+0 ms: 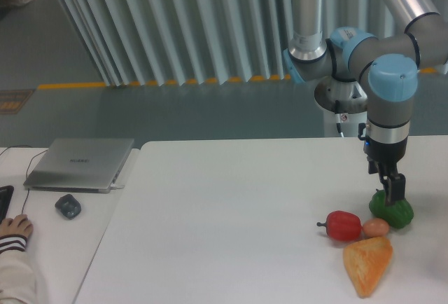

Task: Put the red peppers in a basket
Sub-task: 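Move the gripper from the green pepper over to the red pepper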

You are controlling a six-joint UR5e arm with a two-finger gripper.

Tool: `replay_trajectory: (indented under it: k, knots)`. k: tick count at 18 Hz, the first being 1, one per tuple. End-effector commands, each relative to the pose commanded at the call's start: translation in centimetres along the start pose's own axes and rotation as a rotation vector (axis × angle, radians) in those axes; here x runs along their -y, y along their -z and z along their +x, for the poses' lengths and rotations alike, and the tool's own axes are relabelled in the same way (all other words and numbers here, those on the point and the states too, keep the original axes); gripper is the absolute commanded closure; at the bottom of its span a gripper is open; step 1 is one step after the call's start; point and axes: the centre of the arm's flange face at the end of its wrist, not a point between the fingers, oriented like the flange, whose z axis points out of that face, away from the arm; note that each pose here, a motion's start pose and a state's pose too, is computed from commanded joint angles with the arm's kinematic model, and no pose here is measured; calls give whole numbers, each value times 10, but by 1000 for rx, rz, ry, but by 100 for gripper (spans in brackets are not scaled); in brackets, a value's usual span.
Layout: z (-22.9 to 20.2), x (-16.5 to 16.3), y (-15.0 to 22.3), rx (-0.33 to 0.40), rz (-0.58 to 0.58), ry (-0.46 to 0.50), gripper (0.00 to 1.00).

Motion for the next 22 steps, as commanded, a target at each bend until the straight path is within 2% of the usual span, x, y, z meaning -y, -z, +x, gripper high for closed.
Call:
replay_trajectory:
  k: [7, 11, 18, 22]
  knots:
    - [-1, -1, -3, 5, 4, -9, 0]
    - [-1, -3, -7, 42, 0, 5, 0]
    - [5, -5, -19, 20, 5, 9, 0]
    - [1, -6, -18, 63, -3, 11, 0]
